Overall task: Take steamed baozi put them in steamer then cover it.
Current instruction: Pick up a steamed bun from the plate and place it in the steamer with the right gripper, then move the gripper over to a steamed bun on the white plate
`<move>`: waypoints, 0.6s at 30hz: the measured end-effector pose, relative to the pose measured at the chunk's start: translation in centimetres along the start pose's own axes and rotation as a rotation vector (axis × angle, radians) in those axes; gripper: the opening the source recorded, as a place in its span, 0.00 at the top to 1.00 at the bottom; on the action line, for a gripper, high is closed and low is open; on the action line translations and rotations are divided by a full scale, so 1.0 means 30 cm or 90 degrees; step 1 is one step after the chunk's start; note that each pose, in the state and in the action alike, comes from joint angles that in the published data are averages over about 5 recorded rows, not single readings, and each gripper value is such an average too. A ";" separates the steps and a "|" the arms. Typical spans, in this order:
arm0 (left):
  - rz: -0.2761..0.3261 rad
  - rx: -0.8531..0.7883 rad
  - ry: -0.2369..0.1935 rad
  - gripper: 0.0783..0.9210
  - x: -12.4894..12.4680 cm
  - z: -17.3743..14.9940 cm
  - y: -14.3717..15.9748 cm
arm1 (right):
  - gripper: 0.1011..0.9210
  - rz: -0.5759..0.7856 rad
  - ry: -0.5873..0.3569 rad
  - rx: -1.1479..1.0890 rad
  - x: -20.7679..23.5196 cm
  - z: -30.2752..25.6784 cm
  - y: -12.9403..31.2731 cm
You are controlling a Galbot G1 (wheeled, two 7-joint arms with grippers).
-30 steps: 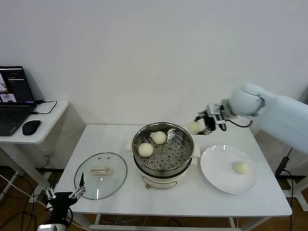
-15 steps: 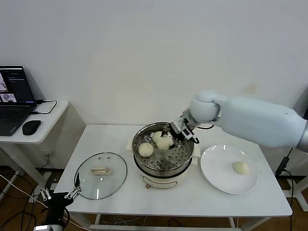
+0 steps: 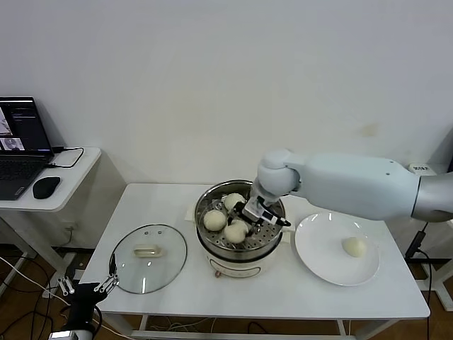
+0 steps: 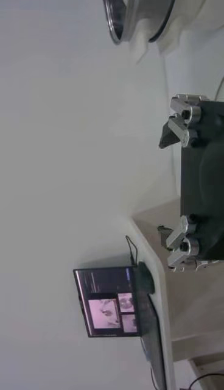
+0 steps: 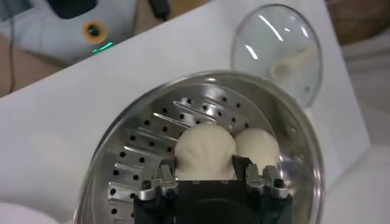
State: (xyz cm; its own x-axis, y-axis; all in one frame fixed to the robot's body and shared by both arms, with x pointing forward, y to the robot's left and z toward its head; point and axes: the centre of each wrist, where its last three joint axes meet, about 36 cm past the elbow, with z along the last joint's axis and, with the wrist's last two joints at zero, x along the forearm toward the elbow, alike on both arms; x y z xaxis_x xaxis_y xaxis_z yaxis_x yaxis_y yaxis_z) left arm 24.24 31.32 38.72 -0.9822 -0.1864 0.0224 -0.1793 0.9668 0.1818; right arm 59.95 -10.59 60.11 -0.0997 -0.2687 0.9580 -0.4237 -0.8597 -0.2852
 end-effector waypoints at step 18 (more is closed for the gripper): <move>0.004 -0.001 -0.001 0.12 -0.004 0.003 -0.006 | 0.12 0.014 -0.004 0.007 0.045 0.017 0.018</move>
State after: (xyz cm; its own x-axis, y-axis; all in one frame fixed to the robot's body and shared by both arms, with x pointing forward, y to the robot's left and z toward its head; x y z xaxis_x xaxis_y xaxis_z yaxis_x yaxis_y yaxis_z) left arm 24.38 31.18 38.60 -0.9835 -0.1796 0.0221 -0.1726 0.9679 0.1828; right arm 60.03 -11.62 61.23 -0.1031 -0.2906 0.9513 -0.4122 -0.8579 -0.3067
